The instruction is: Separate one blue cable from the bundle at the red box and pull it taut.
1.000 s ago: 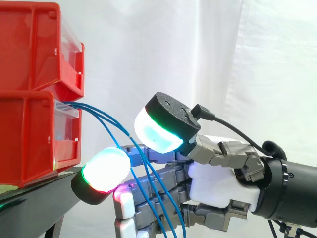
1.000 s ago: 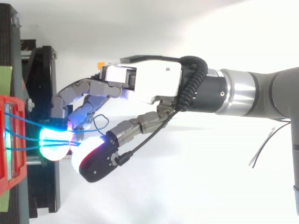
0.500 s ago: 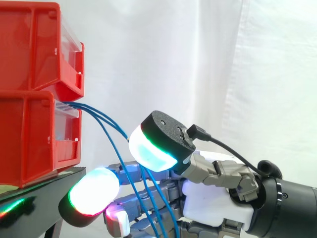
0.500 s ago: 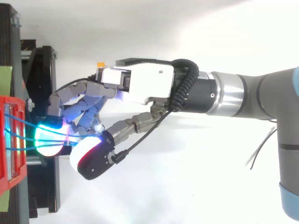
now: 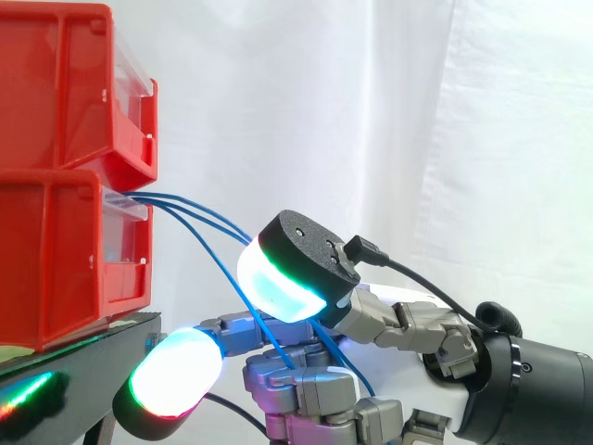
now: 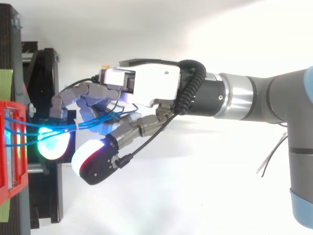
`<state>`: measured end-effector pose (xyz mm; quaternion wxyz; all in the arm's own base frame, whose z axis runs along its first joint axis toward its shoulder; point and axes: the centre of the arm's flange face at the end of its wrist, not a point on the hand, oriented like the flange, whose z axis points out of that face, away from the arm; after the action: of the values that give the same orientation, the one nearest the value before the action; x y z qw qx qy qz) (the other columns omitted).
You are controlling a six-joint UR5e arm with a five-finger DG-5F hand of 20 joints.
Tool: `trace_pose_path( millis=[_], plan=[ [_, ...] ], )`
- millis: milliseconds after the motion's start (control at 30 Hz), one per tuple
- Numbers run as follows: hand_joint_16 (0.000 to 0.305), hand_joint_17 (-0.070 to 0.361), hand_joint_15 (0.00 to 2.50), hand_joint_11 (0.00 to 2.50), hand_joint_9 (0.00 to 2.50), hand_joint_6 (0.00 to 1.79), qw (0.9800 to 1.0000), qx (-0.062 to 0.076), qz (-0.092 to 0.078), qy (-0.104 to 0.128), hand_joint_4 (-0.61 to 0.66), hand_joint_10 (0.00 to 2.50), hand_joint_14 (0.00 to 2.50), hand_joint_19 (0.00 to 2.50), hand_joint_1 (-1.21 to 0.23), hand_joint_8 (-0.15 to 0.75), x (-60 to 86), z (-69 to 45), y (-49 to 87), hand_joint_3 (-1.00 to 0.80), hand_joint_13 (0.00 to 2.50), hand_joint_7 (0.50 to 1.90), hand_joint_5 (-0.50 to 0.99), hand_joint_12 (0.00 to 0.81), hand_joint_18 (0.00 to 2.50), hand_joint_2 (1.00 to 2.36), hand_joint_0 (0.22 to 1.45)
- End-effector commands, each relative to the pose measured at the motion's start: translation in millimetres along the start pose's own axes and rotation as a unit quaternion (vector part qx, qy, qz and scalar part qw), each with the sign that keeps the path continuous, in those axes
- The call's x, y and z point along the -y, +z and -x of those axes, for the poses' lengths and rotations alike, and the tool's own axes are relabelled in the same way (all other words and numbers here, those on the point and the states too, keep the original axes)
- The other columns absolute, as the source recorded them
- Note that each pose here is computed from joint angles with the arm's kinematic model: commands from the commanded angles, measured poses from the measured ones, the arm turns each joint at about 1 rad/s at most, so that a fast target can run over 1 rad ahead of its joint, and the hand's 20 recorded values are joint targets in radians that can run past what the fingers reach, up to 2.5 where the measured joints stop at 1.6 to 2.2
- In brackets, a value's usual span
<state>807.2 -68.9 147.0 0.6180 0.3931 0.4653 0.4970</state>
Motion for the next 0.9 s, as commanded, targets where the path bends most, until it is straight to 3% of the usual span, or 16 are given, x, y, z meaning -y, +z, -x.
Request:
trace_pose_path(
  millis=[0, 333, 533, 733, 867],
  plan=[
    [0.039, 0.088, 0.96, 0.98, 0.46, 0.64, 1.0, 0.0, 0.001, -0.001, 0.3, 1.65, 2.09, 1.83, -0.61, 0.334, 0.6, 4.9, -0.1, -0.5, 0.93, 0.92, -0.23, 0.355, 1.26, 1.0, 0.52],
    [0.047, 0.106, 0.91, 0.93, 0.43, 0.64, 0.9998, -0.017, 0.005, -0.001, 0.27, 1.84, 2.31, 1.96, -0.57, 0.348, 0.3, 11.3, -0.6, -0.5, 0.88, 0.91, -0.24, 0.374, 1.3, 1.0, 0.48],
    [0.053, 0.12, 0.86, 0.76, 0.35, 0.6, 0.9995, -0.032, 0.009, 0.002, 0.26, 2.47, 2.5, 1.89, -0.54, 0.359, -2.7, 15.6, -0.4, -0.5, 0.86, 0.95, -0.24, 0.394, 1.31, 1.0, 0.46],
    [0.057, 0.129, 0.88, 0.72, 0.26, 0.6, 0.9991, -0.037, 0.017, -0.006, 0.27, 2.5, 2.5, 1.77, -0.54, 0.368, -21.1, 30.0, 2.3, -0.5, 0.87, 0.95, -0.25, 0.413, 1.3, 1.0, 0.45],
    [0.058, 0.13, 0.86, 0.82, 0.23, 0.6, 0.9992, -0.035, 0.016, -0.009, 0.28, 2.5, 2.5, 1.69, -0.55, 0.363, -26.3, 41.6, 2.0, -0.5, 0.87, 0.95, -0.24, 0.409, 1.29, 1.0, 0.46]
  ],
)
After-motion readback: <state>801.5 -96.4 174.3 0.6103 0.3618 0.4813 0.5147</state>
